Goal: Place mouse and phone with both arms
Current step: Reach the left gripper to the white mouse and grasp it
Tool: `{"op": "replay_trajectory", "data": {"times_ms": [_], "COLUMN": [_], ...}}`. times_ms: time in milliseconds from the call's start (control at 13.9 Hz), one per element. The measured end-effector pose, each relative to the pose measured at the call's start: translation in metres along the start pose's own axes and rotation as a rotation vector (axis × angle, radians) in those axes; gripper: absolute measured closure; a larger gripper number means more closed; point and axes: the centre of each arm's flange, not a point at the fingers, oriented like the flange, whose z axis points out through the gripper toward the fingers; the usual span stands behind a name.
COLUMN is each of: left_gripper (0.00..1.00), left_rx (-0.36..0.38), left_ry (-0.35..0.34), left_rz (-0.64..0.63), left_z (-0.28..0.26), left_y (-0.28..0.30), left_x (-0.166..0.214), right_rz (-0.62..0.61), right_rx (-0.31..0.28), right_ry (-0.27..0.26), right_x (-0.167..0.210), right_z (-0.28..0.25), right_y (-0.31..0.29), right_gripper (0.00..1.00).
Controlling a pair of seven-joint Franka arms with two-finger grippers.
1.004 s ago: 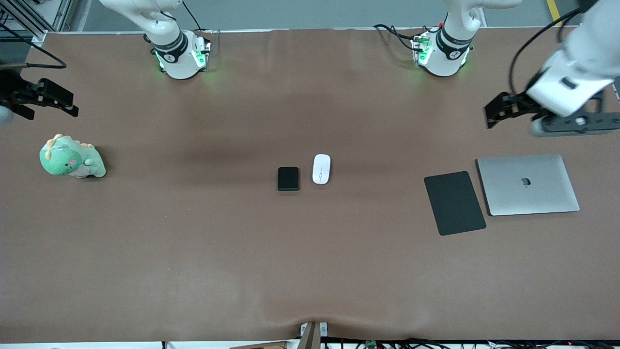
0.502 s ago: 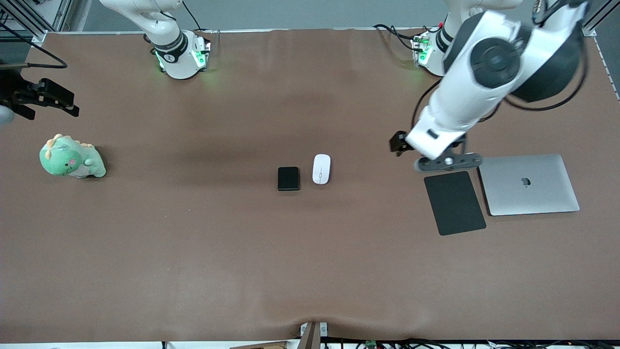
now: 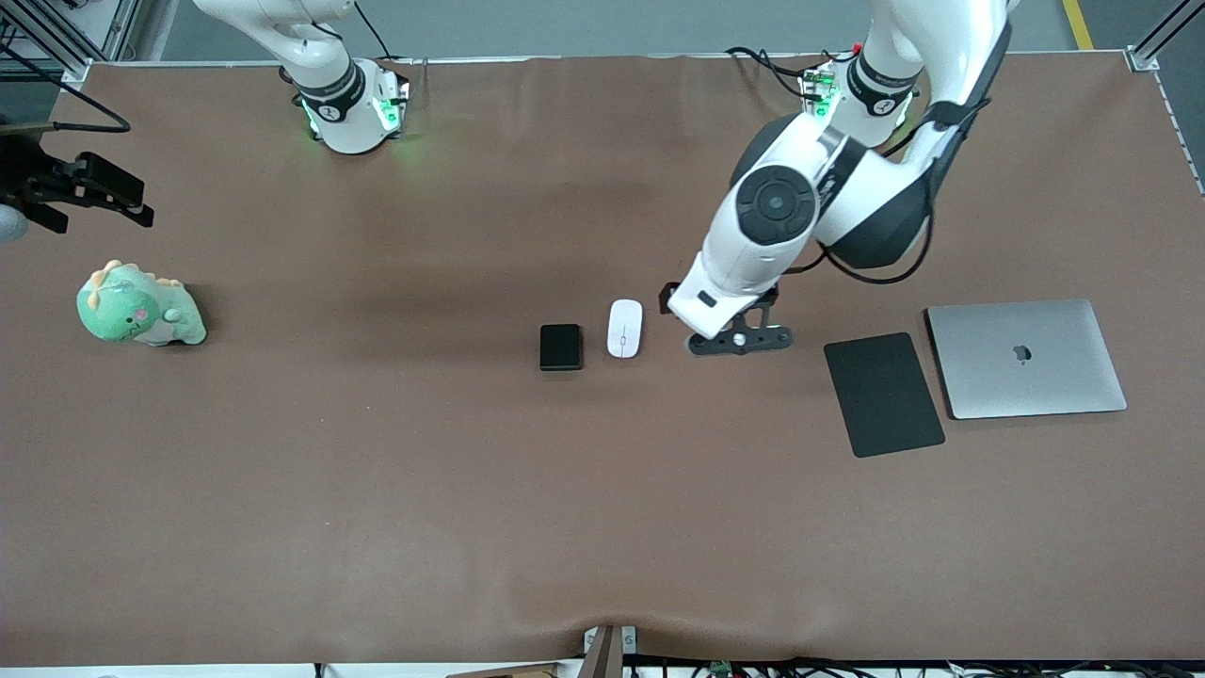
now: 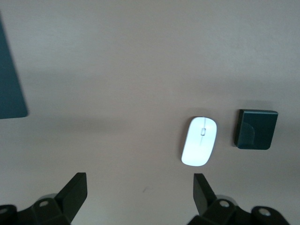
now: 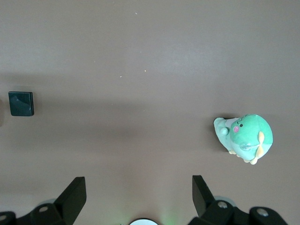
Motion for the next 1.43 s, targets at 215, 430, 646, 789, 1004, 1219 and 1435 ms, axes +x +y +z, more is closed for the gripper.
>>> {"op": "replay_trajectory", "data": {"times_ms": [215, 430, 646, 789, 1004, 1219, 1435], "left_gripper": [0.0, 0.0, 0.0, 0.0, 0.0, 0.0, 0.0], "left_rx": [0.001, 0.045, 0.034, 0.028, 0.014, -0.006, -0.022], "left_ry": [-0.001, 0.01, 0.009, 0.01, 0.017, 0.027, 0.034], "left_rz": [0.048, 0.115, 0.143, 0.158, 0.183, 0.197, 0.205], "left_z": [0.039, 0.088, 0.135, 0.158, 0.178, 0.2, 0.216], "left_y": [0.028, 0.051, 0.066, 0.072, 0.084, 0.084, 0.085], "left_x": [-0.007, -0.014, -0.016, -0.017, -0.027, -0.038, -0.045], "right_rz": [-0.001, 0.0, 0.0, -0.001, -0.022, -0.053, -0.082], "right_rx": [0.001, 0.001, 0.001, 0.003, 0.007, 0.005, 0.003], "right_ry": [-0.005, -0.006, -0.008, -0.024, -0.078, -0.088, -0.076], "right_x": [0.003, 0.003, 0.004, 0.009, 0.028, 0.043, 0.05], "right_z": [0.003, 0.004, 0.005, 0.013, 0.043, 0.061, 0.066], "right_y": [0.0, 0.0, 0.0, 0.0, -0.008, -0.025, -0.042], "right_gripper": [0.0, 0.0, 0.0, 0.0, 0.0, 0.0, 0.0]}}
